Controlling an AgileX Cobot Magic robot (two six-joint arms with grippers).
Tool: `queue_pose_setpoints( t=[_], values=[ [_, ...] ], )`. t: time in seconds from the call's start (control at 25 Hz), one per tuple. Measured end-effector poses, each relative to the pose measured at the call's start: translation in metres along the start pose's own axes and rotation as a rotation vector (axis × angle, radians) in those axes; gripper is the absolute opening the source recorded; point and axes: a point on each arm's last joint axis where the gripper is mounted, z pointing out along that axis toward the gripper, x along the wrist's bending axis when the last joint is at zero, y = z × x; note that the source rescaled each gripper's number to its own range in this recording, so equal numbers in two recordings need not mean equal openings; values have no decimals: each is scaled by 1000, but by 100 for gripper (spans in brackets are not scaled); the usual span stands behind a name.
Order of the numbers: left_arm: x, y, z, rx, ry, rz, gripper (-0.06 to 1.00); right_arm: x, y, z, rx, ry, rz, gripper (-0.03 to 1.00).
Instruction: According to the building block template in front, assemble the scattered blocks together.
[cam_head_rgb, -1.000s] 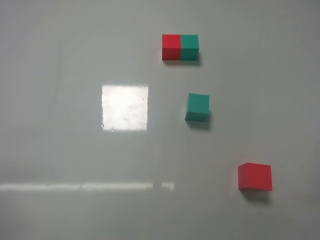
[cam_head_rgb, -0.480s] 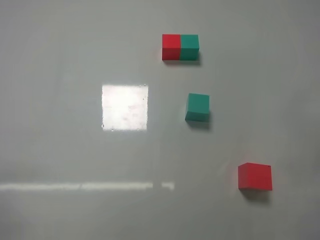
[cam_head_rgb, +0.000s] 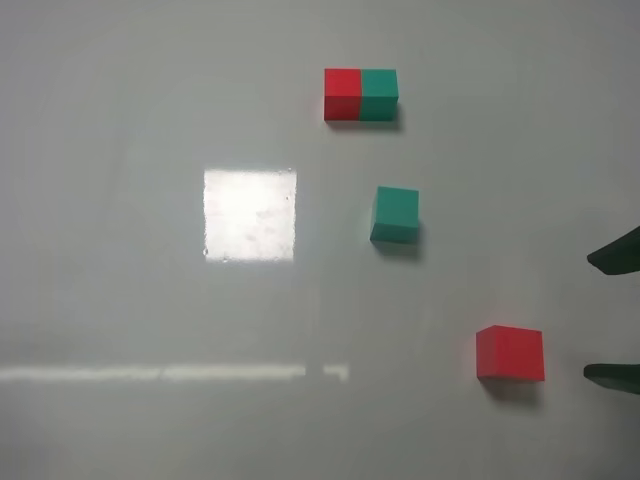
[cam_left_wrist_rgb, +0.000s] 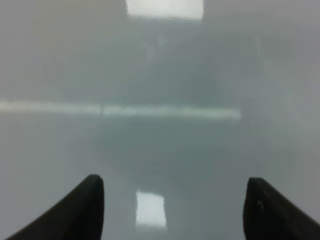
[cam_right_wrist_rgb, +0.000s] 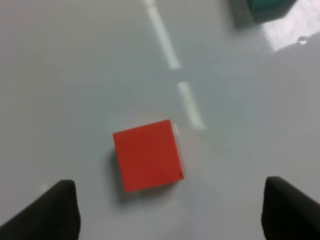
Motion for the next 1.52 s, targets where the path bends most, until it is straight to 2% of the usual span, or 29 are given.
queue_pose_setpoints(
  t=[0.24,0.4,0.72,0.92,1.12,1.28,1.4,1.48,1.52],
  values=[
    [0,0,0,1,0,0,49,-2,13,38,54,84,-90,100],
    [0,0,0,1,0,0,49,0,20,56,107,97,-124,100],
    [0,0,0,1,0,0,48,-6,19,74,165,48,-109,100],
    [0,0,0,1,0,0,48,3,10,84,184,59,-104,100],
    [0,0,0,1,0,0,48,6,4,91,190,33,-112,98],
    [0,0,0,1,0,0,47,8,0,94,206,23,-122,77],
    [0,0,0,1,0,0,47,7,0,94,199,11,-110,56],
    [0,0,0,1,0,0,47,7,0,94,199,8,-112,30],
    [0,0,0,1,0,0,47,7,0,94,200,8,-111,14]
  ],
)
